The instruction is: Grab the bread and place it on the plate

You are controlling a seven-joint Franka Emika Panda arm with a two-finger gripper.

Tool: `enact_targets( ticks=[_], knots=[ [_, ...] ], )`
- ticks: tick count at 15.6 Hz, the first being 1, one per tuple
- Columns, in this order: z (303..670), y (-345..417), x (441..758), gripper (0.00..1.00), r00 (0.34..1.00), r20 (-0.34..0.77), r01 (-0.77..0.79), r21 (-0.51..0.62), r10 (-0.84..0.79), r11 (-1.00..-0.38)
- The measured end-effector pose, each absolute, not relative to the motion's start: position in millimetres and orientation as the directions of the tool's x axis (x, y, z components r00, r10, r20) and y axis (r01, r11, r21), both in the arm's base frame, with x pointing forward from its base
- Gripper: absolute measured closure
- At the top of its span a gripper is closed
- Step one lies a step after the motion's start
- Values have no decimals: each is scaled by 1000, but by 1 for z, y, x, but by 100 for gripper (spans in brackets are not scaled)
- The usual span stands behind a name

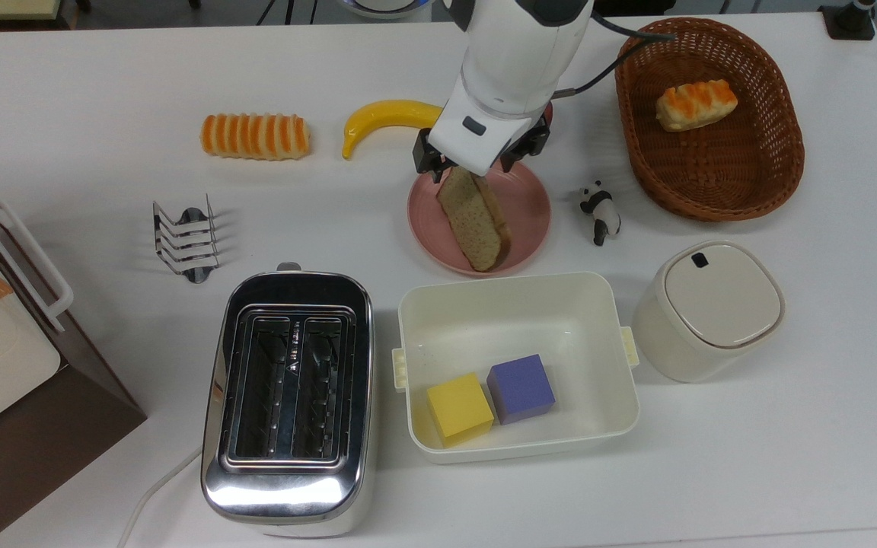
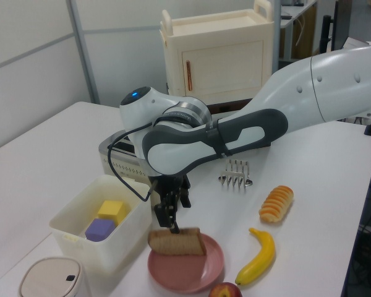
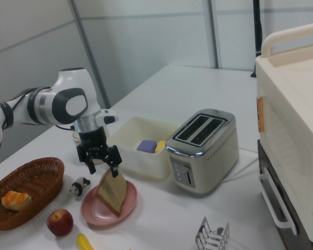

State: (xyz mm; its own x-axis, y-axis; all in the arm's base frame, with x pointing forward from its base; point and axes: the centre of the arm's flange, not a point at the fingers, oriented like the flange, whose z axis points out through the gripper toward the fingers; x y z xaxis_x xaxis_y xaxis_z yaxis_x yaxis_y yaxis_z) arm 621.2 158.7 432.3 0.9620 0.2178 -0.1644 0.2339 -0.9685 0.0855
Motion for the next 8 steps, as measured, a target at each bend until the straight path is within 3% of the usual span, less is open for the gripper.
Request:
enact_targets(
  ticks=[8],
  knots=[
    [467, 162, 613, 0, 972, -154, 195, 91, 180, -977]
  ],
)
